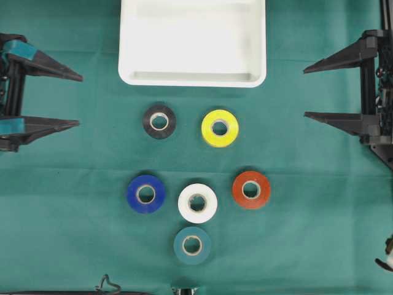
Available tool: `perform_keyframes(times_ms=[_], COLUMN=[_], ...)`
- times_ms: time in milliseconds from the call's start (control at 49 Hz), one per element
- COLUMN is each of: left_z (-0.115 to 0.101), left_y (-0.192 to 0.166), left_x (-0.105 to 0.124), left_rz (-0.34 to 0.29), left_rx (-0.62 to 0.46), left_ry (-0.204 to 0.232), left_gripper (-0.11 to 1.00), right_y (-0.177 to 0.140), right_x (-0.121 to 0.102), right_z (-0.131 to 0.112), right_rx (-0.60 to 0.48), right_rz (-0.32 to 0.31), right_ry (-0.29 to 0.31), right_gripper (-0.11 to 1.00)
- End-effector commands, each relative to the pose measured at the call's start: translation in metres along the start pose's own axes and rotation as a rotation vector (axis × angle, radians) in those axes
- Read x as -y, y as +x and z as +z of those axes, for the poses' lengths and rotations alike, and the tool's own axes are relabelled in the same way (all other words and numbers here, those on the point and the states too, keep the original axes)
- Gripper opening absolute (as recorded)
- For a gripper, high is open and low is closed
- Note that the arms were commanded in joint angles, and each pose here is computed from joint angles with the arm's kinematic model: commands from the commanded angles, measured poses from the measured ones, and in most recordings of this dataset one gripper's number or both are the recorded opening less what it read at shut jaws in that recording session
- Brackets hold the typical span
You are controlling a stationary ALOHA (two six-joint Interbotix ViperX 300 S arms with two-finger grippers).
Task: Pick up the tape from a random location and place it into the white case.
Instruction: 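Move the left gripper over the black tape roll and lower it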
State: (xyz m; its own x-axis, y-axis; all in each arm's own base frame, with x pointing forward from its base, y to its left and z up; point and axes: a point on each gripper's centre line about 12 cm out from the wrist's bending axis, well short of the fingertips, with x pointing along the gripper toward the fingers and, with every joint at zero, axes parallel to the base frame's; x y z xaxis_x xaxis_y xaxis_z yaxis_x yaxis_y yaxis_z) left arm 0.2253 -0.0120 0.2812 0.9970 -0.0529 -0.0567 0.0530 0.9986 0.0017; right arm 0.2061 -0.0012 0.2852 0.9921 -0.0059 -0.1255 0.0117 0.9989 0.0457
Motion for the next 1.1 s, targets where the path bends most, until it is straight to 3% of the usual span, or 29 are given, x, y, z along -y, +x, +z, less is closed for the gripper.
perform_keyframes(times_ms=[0, 530, 816, 1081], left_z=[0.012, 0.021, 0.021, 0.022], left_y=[0.012, 0.091, 0.1, 0.107], left_x=[0.001, -0.002, -0.007, -0.006], left_rz=[-0.002, 0.007, 0.022, 0.021], left_rx=[0.029, -0.034, -0.078, -0.299], left_ry=[-0.003, 0.003, -0.015, -0.029], left_gripper=[1.0, 1.0, 1.0, 1.0], right_y=[0.001, 0.001, 0.002, 0.002], right_x=[0.0, 0.0, 0.0, 0.0], right_z=[0.011, 0.011, 0.01, 0.01], right_rx=[0.028, 0.029, 0.025, 0.023], right_rz=[-0.002, -0.002, -0.002, -0.002], right_ry=[-0.003, -0.006, -0.004, -0.004], right_gripper=[0.93, 0.93, 0.93, 0.93])
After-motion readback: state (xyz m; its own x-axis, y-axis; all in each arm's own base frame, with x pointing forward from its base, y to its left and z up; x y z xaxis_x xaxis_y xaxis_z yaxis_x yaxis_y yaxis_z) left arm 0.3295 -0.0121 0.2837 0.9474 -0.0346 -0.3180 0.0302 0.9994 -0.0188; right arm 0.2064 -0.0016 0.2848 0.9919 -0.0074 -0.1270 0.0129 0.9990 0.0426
